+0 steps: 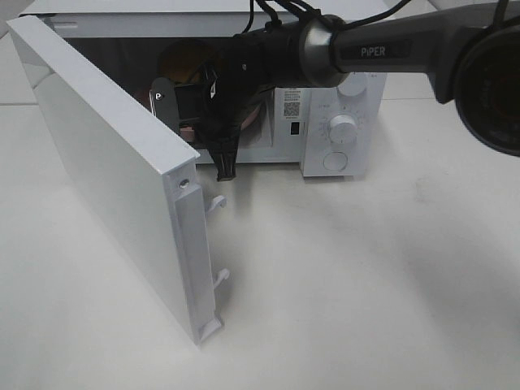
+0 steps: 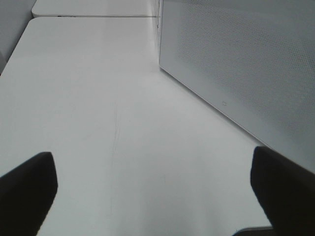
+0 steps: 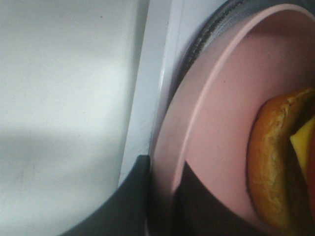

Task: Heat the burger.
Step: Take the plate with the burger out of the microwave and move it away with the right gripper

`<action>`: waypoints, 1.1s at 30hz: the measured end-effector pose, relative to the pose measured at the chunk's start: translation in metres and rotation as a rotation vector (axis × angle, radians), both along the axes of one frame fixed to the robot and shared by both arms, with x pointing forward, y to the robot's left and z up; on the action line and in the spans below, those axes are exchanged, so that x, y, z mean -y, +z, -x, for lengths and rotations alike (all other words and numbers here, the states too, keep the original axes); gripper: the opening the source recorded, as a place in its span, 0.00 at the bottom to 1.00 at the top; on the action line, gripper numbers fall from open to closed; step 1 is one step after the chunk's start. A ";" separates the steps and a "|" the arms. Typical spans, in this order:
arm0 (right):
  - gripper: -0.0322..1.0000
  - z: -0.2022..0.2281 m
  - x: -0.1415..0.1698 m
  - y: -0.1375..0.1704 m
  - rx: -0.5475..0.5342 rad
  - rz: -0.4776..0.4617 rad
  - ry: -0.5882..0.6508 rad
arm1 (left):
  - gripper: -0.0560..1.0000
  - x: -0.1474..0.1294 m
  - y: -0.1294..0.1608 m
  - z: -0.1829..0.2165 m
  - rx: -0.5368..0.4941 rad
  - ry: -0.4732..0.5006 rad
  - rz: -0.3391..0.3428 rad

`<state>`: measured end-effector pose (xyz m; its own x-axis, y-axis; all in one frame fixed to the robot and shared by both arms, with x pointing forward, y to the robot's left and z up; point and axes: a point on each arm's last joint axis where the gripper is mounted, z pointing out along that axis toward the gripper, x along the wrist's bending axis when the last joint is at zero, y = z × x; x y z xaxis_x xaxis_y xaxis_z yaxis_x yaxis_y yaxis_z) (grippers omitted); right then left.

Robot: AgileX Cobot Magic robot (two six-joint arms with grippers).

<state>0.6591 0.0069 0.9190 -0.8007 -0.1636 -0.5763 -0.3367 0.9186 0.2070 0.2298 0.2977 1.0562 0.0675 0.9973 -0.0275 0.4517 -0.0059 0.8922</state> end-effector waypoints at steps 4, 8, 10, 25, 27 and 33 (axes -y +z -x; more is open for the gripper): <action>0.12 0.009 0.006 0.002 0.009 0.013 0.021 | 0.99 0.000 0.000 0.000 0.000 0.000 0.000; 0.12 0.018 0.013 0.001 0.009 0.021 0.029 | 0.99 0.000 0.000 0.000 0.000 0.000 0.000; 0.12 0.019 0.014 0.001 0.010 0.022 0.030 | 0.99 0.000 0.000 0.000 0.000 0.000 0.000; 0.12 0.050 0.032 0.010 0.035 0.047 0.084 | 0.99 0.000 0.000 0.000 0.000 0.000 0.000; 0.12 0.058 0.035 0.012 0.043 0.052 0.098 | 0.99 0.000 0.000 0.000 0.000 0.000 0.000; 0.12 0.069 0.044 0.017 0.058 0.069 0.128 | 0.99 0.000 0.000 0.000 0.000 0.000 0.000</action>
<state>0.5898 -0.0369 0.9364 -0.7362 -0.3031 -0.6051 -0.4615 0.8788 0.1213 0.2298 0.2977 1.0562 0.0675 0.9973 -0.0275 0.4517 -0.0059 0.8922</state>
